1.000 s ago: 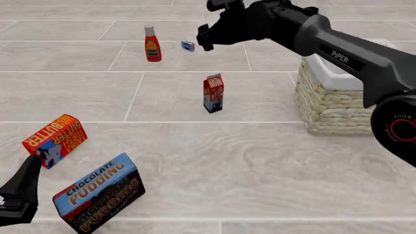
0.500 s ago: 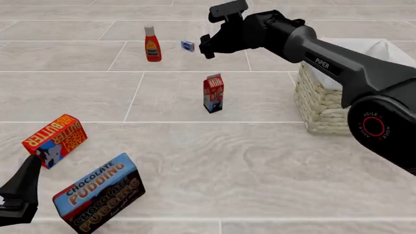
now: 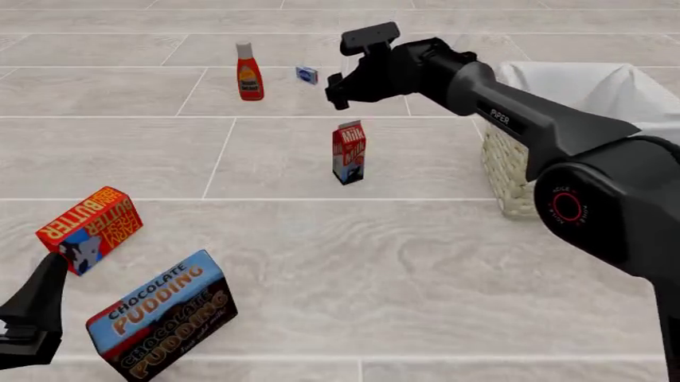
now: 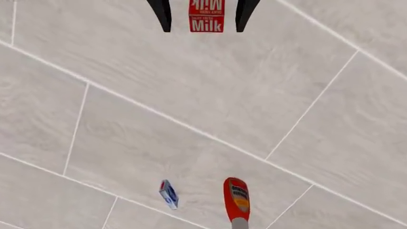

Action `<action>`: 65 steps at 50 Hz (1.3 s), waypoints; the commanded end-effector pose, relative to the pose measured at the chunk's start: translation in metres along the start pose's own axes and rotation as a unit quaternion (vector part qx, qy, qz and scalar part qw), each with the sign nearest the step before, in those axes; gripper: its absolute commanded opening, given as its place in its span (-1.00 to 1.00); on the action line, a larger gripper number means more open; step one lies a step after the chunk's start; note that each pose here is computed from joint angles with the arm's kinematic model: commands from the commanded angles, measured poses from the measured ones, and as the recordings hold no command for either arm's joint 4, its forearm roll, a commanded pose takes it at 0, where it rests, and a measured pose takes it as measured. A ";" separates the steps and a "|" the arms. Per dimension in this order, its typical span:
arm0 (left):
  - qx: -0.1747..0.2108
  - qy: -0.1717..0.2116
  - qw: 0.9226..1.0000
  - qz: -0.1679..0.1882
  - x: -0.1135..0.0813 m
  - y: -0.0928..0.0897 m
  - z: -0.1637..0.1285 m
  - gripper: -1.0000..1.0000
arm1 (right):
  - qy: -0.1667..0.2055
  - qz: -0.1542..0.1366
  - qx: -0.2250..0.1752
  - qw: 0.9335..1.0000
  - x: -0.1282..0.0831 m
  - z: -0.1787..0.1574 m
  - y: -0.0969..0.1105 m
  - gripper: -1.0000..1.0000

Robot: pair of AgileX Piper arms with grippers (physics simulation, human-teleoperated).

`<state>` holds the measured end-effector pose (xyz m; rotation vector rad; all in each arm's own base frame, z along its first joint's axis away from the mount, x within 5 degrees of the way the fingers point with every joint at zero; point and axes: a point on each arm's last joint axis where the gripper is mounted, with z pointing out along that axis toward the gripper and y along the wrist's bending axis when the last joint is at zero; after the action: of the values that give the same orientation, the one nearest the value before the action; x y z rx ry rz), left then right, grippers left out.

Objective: Pick the milk and place it in the basket.

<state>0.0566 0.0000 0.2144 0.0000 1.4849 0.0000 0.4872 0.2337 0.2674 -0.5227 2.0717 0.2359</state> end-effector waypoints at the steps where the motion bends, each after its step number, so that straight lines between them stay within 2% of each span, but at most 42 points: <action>1: 0.000 0.000 1.000 0.000 0.000 0.000 0.000 1.00 | 0.012 0.010 0.000 1.000 0.011 0.016 0.000 1.00; 23: 0.000 0.000 1.000 0.000 0.000 0.000 0.000 1.00 | 0.036 0.022 0.003 0.999 0.035 0.039 -0.004 1.00; 45: 0.000 0.000 1.000 0.000 0.000 0.000 0.000 1.00 | 0.053 0.030 -0.006 0.998 0.058 0.053 0.010 1.00; 65: 0.000 0.000 1.000 0.000 0.000 0.000 0.000 1.00 | 0.069 0.040 -0.002 0.997 0.081 0.065 0.006 1.00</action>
<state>0.0566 0.0000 0.2144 0.0000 1.4849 0.0000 0.4984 0.2428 0.1763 -0.4798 2.2121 0.2566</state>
